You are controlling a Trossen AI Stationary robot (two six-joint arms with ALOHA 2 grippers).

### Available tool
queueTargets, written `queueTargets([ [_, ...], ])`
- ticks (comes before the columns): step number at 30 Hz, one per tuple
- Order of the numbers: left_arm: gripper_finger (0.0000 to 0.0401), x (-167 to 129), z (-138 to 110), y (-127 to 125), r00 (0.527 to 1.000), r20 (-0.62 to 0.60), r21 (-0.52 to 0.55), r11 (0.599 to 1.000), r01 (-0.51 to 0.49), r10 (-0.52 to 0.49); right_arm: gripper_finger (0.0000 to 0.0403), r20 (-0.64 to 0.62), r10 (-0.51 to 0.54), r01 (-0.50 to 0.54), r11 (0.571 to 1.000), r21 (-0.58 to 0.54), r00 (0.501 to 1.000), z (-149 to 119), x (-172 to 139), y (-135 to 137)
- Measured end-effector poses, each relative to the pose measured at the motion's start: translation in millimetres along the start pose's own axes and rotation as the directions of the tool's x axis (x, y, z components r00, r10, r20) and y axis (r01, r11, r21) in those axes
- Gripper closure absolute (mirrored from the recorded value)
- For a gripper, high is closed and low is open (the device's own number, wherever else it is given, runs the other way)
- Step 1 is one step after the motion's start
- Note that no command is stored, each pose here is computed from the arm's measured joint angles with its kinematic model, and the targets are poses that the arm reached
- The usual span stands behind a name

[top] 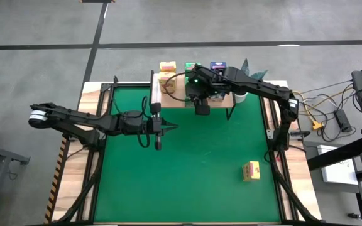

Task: Stack cereal on shelf
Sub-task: Put the green cereal box on the shelf aligned with the other green cereal boxes

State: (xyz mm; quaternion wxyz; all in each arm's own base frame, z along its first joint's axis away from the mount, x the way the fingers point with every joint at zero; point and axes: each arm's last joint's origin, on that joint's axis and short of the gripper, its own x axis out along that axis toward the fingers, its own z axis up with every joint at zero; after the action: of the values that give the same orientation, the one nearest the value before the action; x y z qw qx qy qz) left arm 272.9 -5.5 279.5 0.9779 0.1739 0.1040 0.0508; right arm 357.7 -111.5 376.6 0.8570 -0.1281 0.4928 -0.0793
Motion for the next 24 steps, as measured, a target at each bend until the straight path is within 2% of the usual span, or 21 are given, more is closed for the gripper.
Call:
queueTargets([
  [9, 0.0401, 1, -1, 0, 1.0, -0.005, 0.0, 1.0, 0.0, 0.0, 0.014, 0.025, -0.018, 0.019, 1.0, -0.024, 1.0, 2, -1, -2],
  [13, 0.0401, 1, -1, 0, 1.0, -0.005, 0.0, 1.0, 0.0, 0.0, 0.0144, 0.011, -0.062, 0.062, 0.998, -0.032, 0.998, 2, -3, -3],
  [24, 0.0401, 2, -1, 0, 1.0, -0.007, -0.013, 1.0, 0.001, -0.001, 0.0162, 0.062, -0.071, 0.073, 0.997, -0.022, 0.996, 9, -32, -2],
])
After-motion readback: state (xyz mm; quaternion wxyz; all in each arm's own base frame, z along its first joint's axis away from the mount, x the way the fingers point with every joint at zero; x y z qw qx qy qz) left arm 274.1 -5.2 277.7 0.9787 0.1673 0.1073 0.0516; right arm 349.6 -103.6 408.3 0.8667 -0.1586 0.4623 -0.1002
